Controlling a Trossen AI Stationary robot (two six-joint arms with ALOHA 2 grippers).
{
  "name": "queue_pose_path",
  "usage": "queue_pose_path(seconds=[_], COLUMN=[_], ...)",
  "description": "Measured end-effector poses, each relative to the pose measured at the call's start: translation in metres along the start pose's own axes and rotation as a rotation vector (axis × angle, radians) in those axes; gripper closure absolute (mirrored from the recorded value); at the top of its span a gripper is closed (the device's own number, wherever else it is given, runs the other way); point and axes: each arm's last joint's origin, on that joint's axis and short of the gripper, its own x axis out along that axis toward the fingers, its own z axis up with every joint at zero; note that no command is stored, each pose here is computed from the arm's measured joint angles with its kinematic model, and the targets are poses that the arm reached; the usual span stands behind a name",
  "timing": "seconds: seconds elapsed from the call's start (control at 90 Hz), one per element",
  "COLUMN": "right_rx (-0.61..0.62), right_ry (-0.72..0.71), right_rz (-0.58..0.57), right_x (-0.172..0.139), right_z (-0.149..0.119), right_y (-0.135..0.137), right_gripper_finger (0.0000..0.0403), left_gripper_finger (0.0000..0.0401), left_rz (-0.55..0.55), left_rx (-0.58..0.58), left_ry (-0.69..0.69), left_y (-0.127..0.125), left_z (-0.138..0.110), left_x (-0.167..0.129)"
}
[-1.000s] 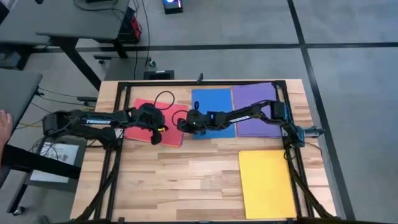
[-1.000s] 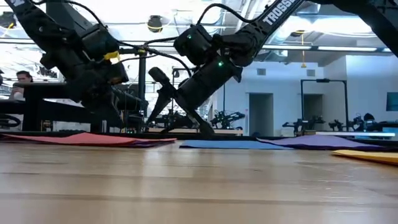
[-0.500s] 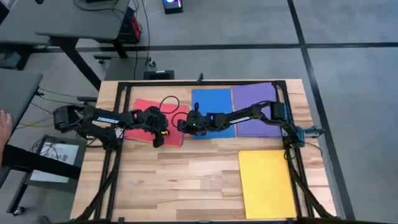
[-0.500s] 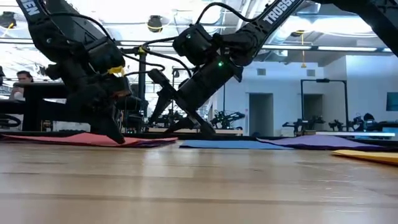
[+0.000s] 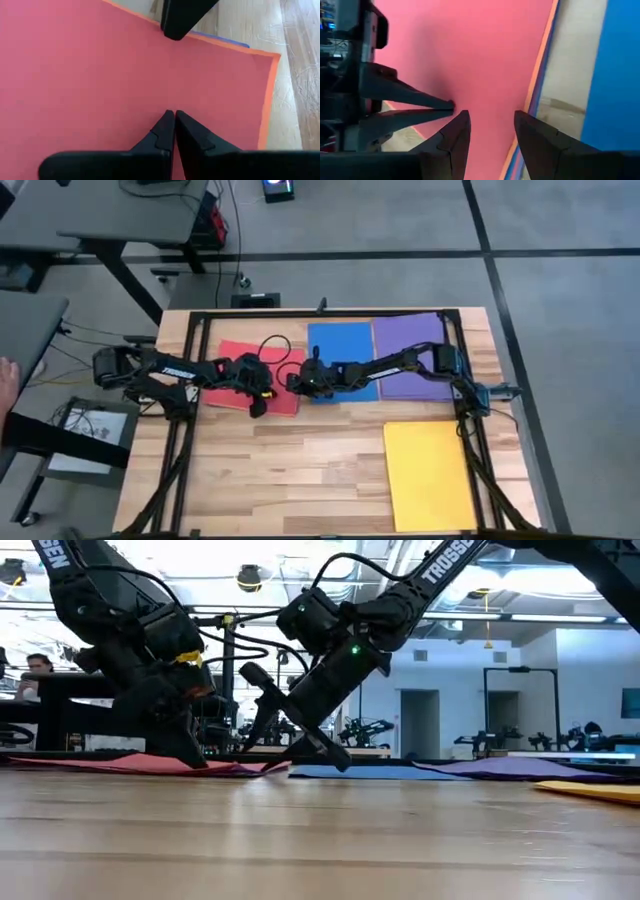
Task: Organize paper
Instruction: Put the pink paper into the bottom center of the table
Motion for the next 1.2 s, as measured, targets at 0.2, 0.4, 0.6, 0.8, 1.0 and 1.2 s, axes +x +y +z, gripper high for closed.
queue_pose_path(seconds=[0.2, 0.4, 0.6, 0.8, 1.0, 1.2], right_rx=[0.009, 0.017, 0.03, 0.03, 0.037, 0.044], right_ry=[0.003, 0.008, 0.012, 0.025, 0.037, 0.064], right_rz=[-0.014, -0.021, -0.028, -0.029, -0.028, -0.031], right_x=[-0.0003, -0.0007, -0.0008, -0.0009, -0.0009, -0.0019], right_z=[-0.0005, -0.0033, -0.0038, -0.0046, -0.0052, -0.0056], right_y=[-0.001, -0.0011, -0.0017, -0.0017, -0.0017, -0.0016], right_gripper_finger=[0.0258, 0.0258, 0.0258, 0.0258, 0.0258, 0.0258], left_gripper_finger=[0.04, 0.04, 0.04, 0.04, 0.04, 0.04], left_rz=[0.0, 0.002, 0.002, 0.002, 0.003, 0.003], left_rx=[0.001, 0.002, 0.002, 0.003, 0.01, 0.011], left_ry=[-0.001, -0.018, -0.022, -0.024, -0.025, -0.026], left_y=[0.0, 0.0002, 0.0002, 0.0002, 0.0002, 0.0002], left_z=[-0.0001, 0.0011, 0.0013, 0.0016, 0.0017, 0.0018], left_x=[0.0, 0.0003, 0.0003, 0.0003, 0.0003, 0.0003])
